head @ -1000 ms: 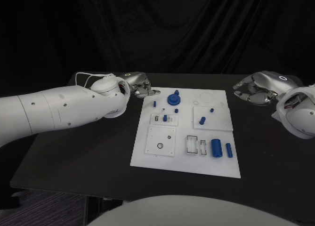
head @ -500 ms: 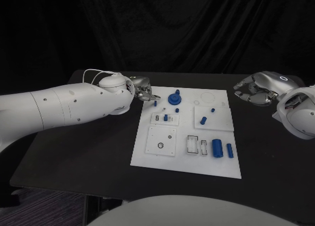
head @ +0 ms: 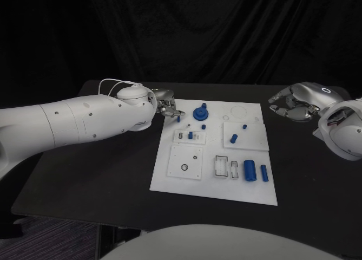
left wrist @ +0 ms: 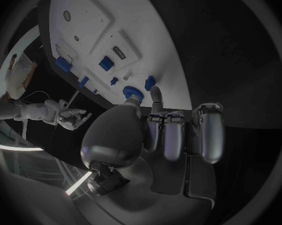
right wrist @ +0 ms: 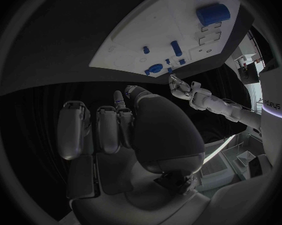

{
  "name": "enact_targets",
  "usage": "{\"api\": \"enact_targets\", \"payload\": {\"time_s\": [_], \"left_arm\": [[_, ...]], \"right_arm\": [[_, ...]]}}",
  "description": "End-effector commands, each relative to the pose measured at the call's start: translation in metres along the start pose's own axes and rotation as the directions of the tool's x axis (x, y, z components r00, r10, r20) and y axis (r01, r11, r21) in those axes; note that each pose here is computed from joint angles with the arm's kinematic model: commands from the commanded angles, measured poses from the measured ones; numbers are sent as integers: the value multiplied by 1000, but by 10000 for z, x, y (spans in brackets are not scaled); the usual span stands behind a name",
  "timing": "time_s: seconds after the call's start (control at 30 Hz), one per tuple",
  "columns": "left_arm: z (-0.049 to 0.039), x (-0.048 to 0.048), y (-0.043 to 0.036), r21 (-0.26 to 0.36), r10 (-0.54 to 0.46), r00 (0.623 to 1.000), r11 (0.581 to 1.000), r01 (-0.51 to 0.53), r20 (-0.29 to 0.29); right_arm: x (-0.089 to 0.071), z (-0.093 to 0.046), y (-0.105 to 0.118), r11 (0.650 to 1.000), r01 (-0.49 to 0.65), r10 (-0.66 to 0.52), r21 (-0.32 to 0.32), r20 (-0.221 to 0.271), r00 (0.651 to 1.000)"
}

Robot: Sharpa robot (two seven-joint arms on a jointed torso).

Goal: Assemble the parts on the task board

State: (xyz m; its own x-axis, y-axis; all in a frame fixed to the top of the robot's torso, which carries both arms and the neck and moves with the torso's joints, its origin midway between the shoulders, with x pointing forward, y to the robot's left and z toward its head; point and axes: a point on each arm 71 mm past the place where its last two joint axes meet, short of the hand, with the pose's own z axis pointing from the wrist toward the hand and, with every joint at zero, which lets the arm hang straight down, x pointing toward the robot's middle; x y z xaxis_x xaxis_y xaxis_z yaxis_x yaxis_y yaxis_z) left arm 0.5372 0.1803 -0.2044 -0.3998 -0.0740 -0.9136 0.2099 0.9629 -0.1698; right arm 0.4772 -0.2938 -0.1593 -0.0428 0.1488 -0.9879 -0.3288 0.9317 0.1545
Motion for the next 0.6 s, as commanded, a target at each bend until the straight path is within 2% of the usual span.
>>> {"api": "enact_targets", "payload": {"time_s": [0.03, 0.6], "left_arm": [[14, -12, -11, -4, -3, 1000, 1000, 3, -14], [25, -25, -32, -16, 10, 1000, 1000, -10, 9]], "right_arm": [[10, -4, -6, 1000, 2, -2, 8, -3, 1000], [12, -12, -2, 1000, 1, -1, 7, -7, 1000]]}}
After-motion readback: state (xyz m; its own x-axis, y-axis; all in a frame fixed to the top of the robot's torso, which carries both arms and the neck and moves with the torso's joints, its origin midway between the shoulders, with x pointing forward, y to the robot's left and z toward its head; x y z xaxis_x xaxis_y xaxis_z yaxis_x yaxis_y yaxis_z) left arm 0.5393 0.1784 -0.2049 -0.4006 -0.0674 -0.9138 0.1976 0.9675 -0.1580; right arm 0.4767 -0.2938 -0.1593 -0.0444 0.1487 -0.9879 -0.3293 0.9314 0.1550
